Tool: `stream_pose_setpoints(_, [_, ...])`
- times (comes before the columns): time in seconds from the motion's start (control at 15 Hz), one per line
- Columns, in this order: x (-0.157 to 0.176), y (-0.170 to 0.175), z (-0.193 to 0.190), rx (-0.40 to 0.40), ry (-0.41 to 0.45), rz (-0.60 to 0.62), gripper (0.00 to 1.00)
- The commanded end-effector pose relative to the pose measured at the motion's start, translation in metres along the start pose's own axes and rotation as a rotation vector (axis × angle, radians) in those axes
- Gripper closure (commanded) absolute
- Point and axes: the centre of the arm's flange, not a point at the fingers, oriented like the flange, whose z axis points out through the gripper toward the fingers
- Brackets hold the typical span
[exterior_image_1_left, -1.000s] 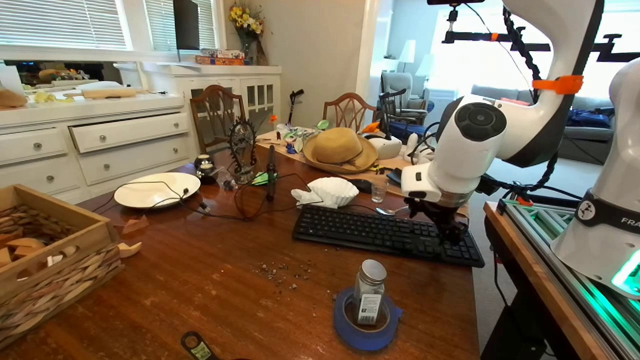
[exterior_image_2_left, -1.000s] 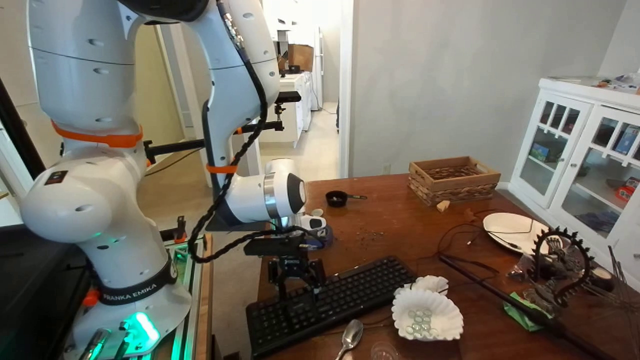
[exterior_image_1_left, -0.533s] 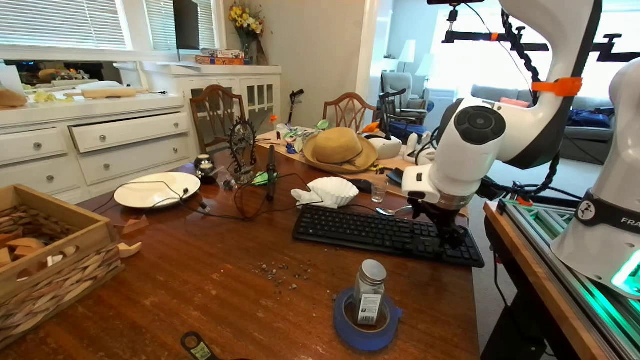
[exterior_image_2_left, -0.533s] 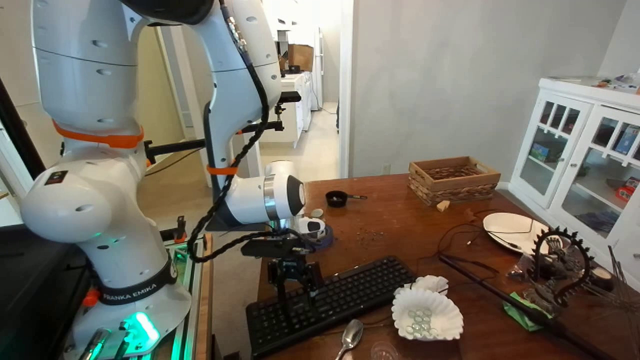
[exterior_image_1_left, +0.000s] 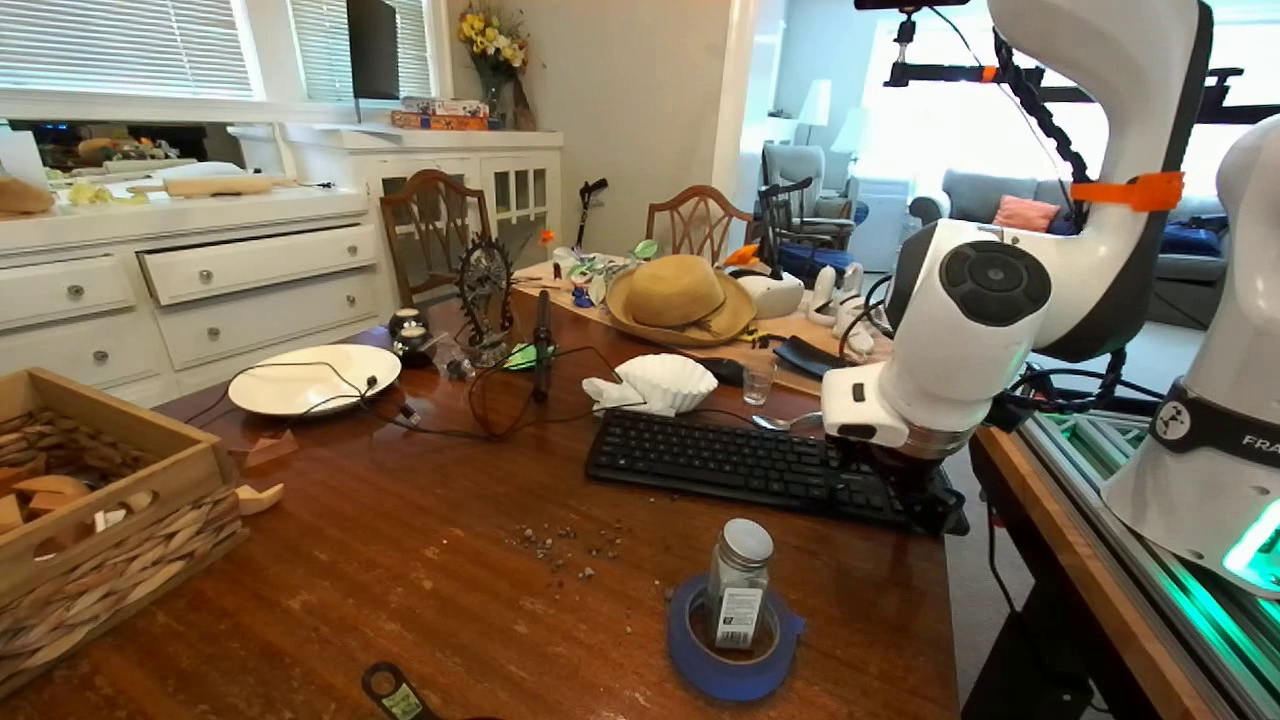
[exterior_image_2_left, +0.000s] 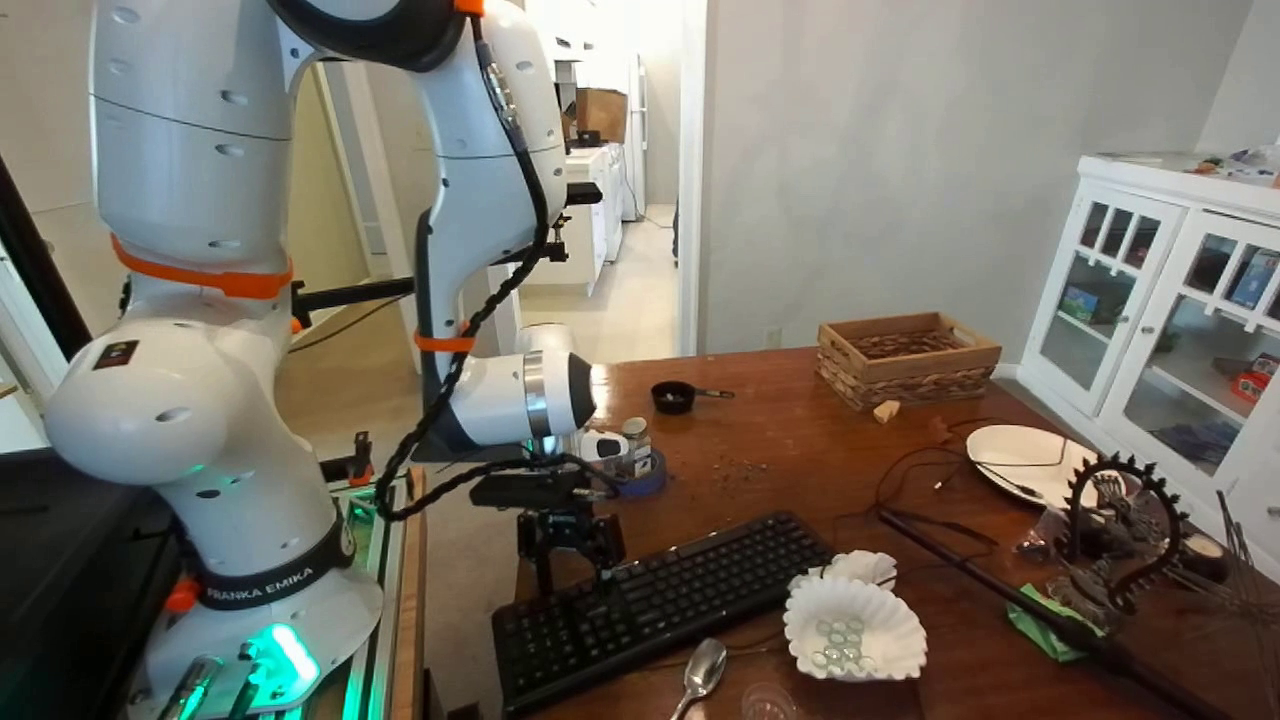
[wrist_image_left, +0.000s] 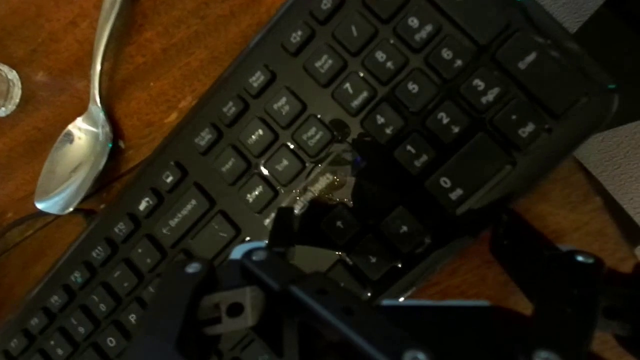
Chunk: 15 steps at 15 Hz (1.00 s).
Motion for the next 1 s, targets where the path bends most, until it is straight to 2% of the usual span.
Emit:
stream_pose_setpoints(0.0, [-0.008,-0.021,-0.003,0.051,0.026,-0.063,0.00])
stream_pose_setpoints(0.07, [-0.007,-0.023,-0.004,0.104,0.050,-0.099,0.00])
stream_pose_setpoints(0.13, [-0.005,-0.026,-0.003,0.108,0.054,-0.109,0.00])
stream_pose_setpoints(0.4, [-0.005,-0.022,0.001,0.013,-0.008,-0.026,0.00])
stream_pose_setpoints(0.93, [-0.027,0.025,0.031,-0.134,-0.168,0.345,0.00])
